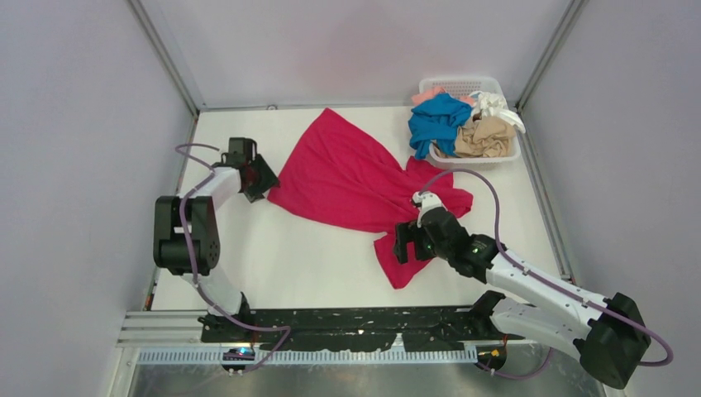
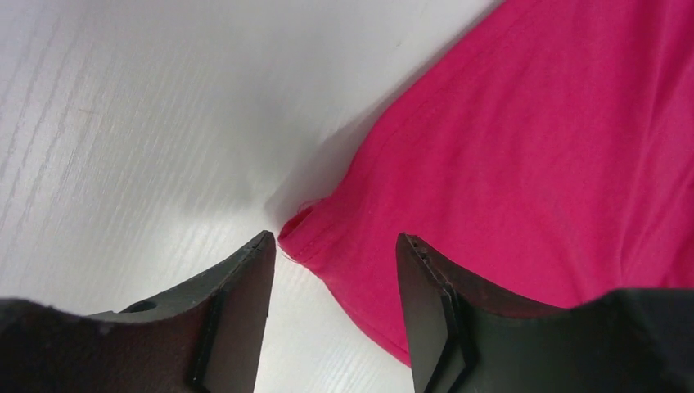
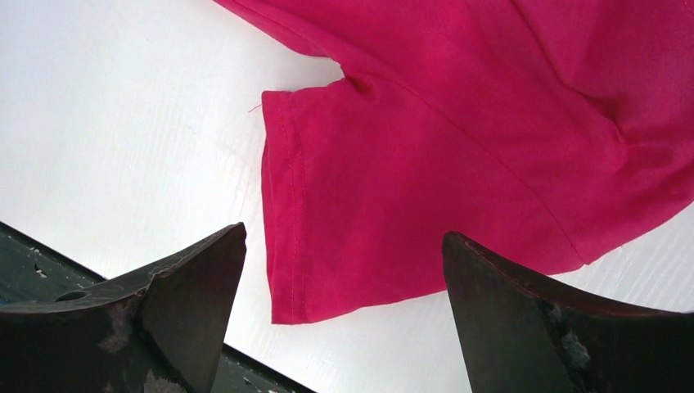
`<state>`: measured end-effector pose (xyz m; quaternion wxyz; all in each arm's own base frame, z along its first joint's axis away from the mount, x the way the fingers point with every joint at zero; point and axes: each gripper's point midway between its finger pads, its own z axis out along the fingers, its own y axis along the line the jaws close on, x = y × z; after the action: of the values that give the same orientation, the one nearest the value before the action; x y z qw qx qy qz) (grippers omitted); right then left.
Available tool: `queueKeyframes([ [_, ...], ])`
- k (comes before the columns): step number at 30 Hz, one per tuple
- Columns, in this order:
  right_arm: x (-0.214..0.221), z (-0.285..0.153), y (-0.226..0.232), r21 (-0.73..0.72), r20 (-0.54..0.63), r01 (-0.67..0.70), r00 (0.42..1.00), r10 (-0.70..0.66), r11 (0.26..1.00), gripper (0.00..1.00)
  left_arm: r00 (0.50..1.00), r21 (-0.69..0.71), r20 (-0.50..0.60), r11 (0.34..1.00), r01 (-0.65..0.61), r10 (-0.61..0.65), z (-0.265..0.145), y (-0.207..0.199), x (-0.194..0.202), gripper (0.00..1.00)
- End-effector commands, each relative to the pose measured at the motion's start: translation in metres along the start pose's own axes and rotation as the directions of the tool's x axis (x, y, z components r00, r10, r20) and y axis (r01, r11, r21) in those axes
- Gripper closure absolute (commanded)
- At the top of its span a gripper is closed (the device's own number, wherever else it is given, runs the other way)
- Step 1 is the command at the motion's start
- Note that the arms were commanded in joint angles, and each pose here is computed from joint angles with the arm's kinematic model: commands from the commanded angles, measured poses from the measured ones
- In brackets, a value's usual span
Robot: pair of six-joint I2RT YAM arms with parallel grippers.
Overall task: Fold and stack the t-shirts
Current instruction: Flatten out the tshirt
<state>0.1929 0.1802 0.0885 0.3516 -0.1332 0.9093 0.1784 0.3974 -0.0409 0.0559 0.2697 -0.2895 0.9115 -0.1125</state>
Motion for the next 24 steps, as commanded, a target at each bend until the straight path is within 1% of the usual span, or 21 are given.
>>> queueKeyframes([
  [1, -0.005, 0.0, 0.002, 0.006, 0.023, -0.031, 0.999, 0.031, 0.999, 0.05, 0.999, -0.078, -0.031, 0.997, 0.008, -0.011, 0.005, 0.012, 0.002, 0.45],
  [3, -0.005, 0.0, 0.001, 0.012, 0.025, -0.031, 0.999, 0.031, 0.999, 0.05, 0.999, -0.109, -0.034, 0.994, 0.011, -0.015, 0.004, 0.018, 0.004, 0.45],
  [6, -0.006, -0.001, -0.002, 0.029, 0.026, -0.031, 0.999, 0.03, 0.999, 0.05, 0.995, -0.142, -0.095, 0.99, -0.004, -0.009, 0.001, 0.022, 0.013, 0.45],
  [9, -0.008, -0.001, -0.003, 0.034, 0.038, -0.03, 0.999, 0.029, 0.999, 0.05, 0.993, -0.19, -0.114, 0.982, -0.019, -0.003, 0.001, 0.024, 0.009, 0.45],
  [12, -0.009, -0.003, -0.004, 0.034, 0.054, -0.03, 0.998, 0.028, 0.999, 0.05, 0.992, -0.169, -0.125, 0.985, -0.034, 0.013, 0.003, 0.014, 0.001, 0.47],
  [17, -0.016, -0.01, -0.013, 0.073, 0.101, -0.021, 0.995, 0.013, 0.997, 0.05, 0.978, -0.2, -0.203, 0.976, -0.088, 0.047, 0.004, 0.006, 0.001, 0.49],
  [19, -0.02, -0.013, -0.015, 0.085, 0.117, -0.017, 0.993, 0.007, 0.996, 0.05, 0.965, -0.181, -0.261, 0.981, -0.071, 0.022, 0.001, -0.004, 0.012, 0.5],
  [20, -0.023, -0.015, -0.015, 0.085, 0.123, -0.012, 0.992, 0.002, 0.996, 0.05, 0.965, -0.185, -0.264, 0.981, -0.054, 0.003, 0.002, -0.006, 0.016, 0.5],
  [22, -0.027, -0.018, -0.015, 0.082, 0.136, -0.006, 0.991, -0.005, 0.997, 0.05, 0.975, -0.237, -0.215, 0.971, 0.011, -0.064, 0.002, -0.003, 0.013, 0.49],
  [24, -0.029, -0.022, -0.015, 0.078, 0.146, -0.001, 0.989, -0.011, 0.997, 0.05, 0.976, -0.261, -0.174, 0.962, 0.08, -0.128, 0.002, 0.0, 0.013, 0.49],
])
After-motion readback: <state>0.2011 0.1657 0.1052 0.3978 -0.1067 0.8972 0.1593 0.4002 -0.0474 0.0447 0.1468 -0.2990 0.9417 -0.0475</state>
